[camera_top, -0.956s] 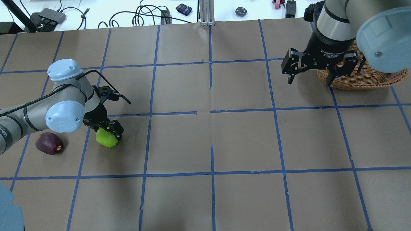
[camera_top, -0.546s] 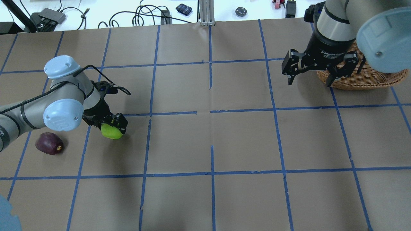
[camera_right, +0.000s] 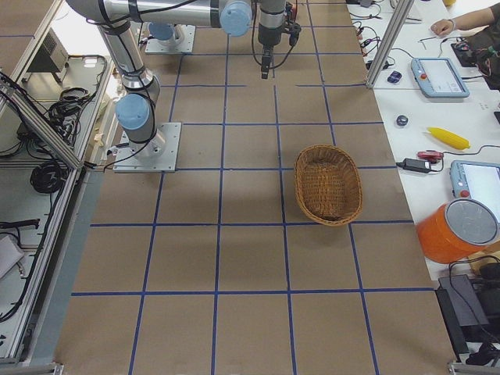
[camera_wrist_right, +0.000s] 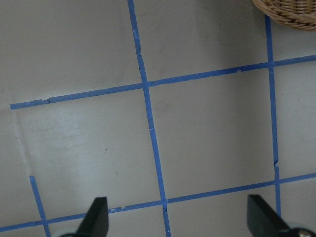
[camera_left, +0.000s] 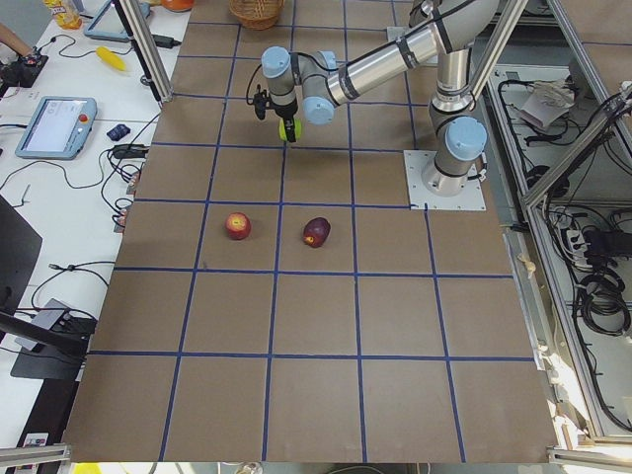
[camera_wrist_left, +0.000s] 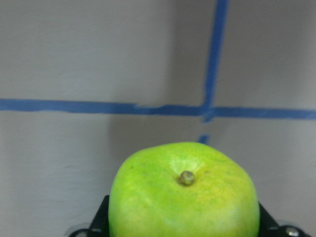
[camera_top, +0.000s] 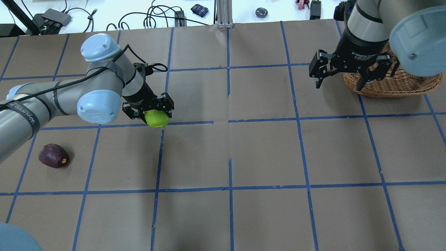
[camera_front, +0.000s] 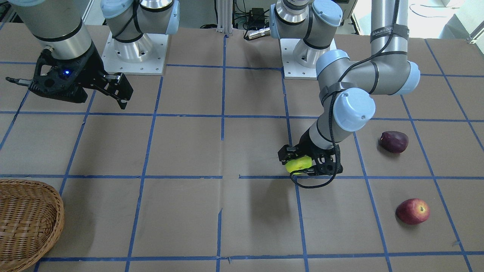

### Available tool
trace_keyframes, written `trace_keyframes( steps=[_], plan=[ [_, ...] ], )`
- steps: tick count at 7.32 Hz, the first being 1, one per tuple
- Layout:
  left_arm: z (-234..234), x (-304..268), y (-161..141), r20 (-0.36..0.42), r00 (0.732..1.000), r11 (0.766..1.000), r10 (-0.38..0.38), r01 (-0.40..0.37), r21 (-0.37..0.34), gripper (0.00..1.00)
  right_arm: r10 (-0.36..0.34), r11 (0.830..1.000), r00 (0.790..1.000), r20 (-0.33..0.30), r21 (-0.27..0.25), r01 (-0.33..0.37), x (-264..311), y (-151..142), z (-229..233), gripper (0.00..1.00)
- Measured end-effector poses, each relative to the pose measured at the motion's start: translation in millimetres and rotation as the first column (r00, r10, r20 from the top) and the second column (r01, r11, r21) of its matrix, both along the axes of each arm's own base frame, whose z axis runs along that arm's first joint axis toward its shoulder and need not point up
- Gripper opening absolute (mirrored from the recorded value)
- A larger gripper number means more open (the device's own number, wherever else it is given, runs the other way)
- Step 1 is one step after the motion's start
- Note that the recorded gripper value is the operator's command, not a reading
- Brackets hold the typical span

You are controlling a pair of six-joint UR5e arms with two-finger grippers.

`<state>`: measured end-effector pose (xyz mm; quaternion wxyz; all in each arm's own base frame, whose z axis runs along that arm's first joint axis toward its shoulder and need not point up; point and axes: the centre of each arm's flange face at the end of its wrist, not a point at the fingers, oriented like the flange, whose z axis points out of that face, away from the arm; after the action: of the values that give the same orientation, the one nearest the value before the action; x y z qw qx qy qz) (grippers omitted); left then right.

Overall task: Put all apples into basket
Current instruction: 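Carry the green apple with the left gripper toward the table center, then set the green apple down mid-table and open the left gripper while the right arm approaches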

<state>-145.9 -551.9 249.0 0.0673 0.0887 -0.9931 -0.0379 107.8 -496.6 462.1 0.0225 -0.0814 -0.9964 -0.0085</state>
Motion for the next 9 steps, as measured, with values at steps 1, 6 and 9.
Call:
trace_keyframes(
  steps=[1, 6, 9],
  plan=[
    [0.5, -38.3, -3.7, 0.003, 0.998, 0.998, 0.067, -0.067, -0.013, 0.45, -0.019, 1.0, 1.0, 0.001, -0.004, 0.019, -11.2, -3.5, -0.7, 1.0],
    [-34.4, -182.5, 13.9, 0.017, 0.987, 0.987, 0.159, -0.158, -0.039, 0.74, -0.039, 0.999, 0.999, 0.002, 0.006, 0.039, -22.7, -4.8, -3.2, 1.0],
    [-58.7, -203.0, 17.3, 0.018, 0.982, 0.981, 0.19, -0.189, -0.042, 1.0, -0.019, 1.0, 1.0, 0.002, 0.023, 0.019, -23.7, -3.2, -10.9, 1.0]
  ],
)
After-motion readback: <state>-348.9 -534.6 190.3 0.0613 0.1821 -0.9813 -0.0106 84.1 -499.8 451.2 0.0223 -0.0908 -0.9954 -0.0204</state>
